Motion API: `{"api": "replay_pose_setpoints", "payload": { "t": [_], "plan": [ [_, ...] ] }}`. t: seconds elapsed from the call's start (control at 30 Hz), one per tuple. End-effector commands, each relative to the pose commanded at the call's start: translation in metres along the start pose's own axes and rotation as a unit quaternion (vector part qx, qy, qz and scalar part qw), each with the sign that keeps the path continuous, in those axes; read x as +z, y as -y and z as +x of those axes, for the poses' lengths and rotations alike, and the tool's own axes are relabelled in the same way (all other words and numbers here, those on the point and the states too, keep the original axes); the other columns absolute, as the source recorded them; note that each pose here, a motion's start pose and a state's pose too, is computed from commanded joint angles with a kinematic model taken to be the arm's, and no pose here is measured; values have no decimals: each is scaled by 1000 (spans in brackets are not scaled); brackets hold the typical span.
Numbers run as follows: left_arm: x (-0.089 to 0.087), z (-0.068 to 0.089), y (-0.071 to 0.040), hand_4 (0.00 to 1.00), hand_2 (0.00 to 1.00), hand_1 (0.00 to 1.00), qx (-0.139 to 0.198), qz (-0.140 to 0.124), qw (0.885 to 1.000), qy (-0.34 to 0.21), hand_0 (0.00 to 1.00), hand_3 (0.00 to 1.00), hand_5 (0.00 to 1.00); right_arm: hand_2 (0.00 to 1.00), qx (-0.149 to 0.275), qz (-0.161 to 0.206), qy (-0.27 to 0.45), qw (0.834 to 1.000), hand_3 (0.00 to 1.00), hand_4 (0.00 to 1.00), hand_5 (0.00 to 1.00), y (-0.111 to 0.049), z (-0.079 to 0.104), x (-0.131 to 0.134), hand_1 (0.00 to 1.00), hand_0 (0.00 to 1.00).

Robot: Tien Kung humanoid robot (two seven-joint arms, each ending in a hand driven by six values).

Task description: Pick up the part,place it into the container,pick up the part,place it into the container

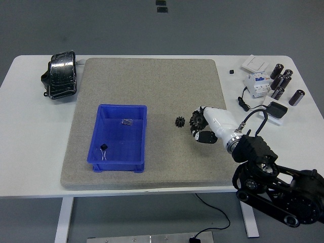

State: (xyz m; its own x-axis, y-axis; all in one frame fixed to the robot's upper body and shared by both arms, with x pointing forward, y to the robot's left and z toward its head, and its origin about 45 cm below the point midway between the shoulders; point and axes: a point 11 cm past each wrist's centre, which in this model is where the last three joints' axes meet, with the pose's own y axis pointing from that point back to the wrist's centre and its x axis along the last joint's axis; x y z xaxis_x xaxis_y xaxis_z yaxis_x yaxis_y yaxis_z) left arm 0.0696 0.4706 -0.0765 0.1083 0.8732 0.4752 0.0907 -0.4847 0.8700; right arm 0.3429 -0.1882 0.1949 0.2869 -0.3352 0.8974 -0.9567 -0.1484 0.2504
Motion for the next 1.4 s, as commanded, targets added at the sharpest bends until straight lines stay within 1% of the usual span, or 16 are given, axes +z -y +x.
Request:
{"api": "replay_pose_setpoints", "payload": {
  "t": [0.13, 0.2, 0.37, 0.4, 0.57, 0.6, 0.63, 0.77, 0.8, 0.9, 0.97, 1.0, 1.17, 1.2, 1.37, 1.4],
  "plan": [
    [-1, 0, 0, 641, 638, 649, 0, 2, 1000, 1, 646, 541, 645, 402, 12, 52, 65, 996, 449, 205, 2, 2, 9, -29, 514, 335],
    [0, 0, 0, 645, 638, 648, 0, 2, 1000, 2, 647, 542, 658, 412, 13, 87, 101, 991, 453, 228, 2, 2, 12, -49, 516, 367],
    [0, 2, 0, 645, 638, 648, 1, 3, 1000, 4, 647, 542, 658, 412, 7, 148, 175, 973, 453, 228, 2, -1, 11, -83, 516, 367],
    [0, 2, 0, 651, 639, 650, 1, 4, 1000, 4, 647, 541, 665, 445, 5, 155, 186, 970, 467, 295, 2, -2, 11, -86, 522, 439],
    [0, 4, 0, 651, 639, 650, 3, 5, 1000, 6, 647, 541, 665, 445, -46, 188, 223, 955, 467, 295, 2, -1, 1, -104, 522, 439],
    [0, 4, 0, 651, 640, 649, 3, 6, 1000, 7, 647, 542, 665, 568, -58, 193, 228, 953, 541, 404, 2, -1, -2, -108, 619, 568],
    [0, 4, 0, 651, 640, 649, 3, 6, 1000, 7, 647, 542, 665, 568, -70, 195, 230, 951, 541, 404, 2, -1, -4, -110, 619, 568],
    [1, 5, -1, 651, 640, 649, 4, 5, 1000, 8, 647, 542, 665, 568, -121, 203, 219, 947, 541, 404, 2, -4, -15, -122, 619, 568],
    [1, 6, -1, 651, 641, 652, 4, 5, 1000, 8, 647, 543, 665, 653, -130, 206, 211, 947, 642, 433, 58, -4, -17, -124, 700, 690],
    [2, 6, -1, 651, 641, 652, 5, 4, 1000, 8, 647, 543, 665, 653, -146, 213, 189, 947, 642, 433, 58, -5, -20, -128, 700, 690],
    [2, 6, -1, 651, 641, 652, 4, 4, 1000, 9, 647, 543, 665, 653, -144, 216, 176, 949, 642, 433, 58, -5, -19, -130, 700, 690],
    [2, 6, -1, 652, 641, 653, 4, 4, 1000, 9, 649, 544, 665, 683, -142, 218, 170, 950, 686, 312, 201, -5, -19, -131, 738, 732],
    [3, 6, -1, 652, 641, 653, 4, 4, 1000, 9, 649, 544, 665, 683, -130, 225, 133, 956, 686, 312, 201, -6, -18, -134, 738, 732],
    [3, 6, -1, 650, 635, 653, 4, 3, 1000, 9, 650, 543, 662, 696, -128, 226, 127, 957, 703, 399, 218, -6, -19, -134, 753, 746],
    [4, 5, -1, 650, 635, 653, 3, 3, 1000, 9, 650, 543, 662, 696, -113, 227, 100, 962, 703, 399, 218, -3, -19, -134, 753, 746],
    [4, 5, -1, 650, 623, 653, 3, 3, 1000, 9, 650, 542, 660, 705, -109, 227, 94, 963, 711, 458, 227, -2, -18, -134, 758, 754]
  ]
}}
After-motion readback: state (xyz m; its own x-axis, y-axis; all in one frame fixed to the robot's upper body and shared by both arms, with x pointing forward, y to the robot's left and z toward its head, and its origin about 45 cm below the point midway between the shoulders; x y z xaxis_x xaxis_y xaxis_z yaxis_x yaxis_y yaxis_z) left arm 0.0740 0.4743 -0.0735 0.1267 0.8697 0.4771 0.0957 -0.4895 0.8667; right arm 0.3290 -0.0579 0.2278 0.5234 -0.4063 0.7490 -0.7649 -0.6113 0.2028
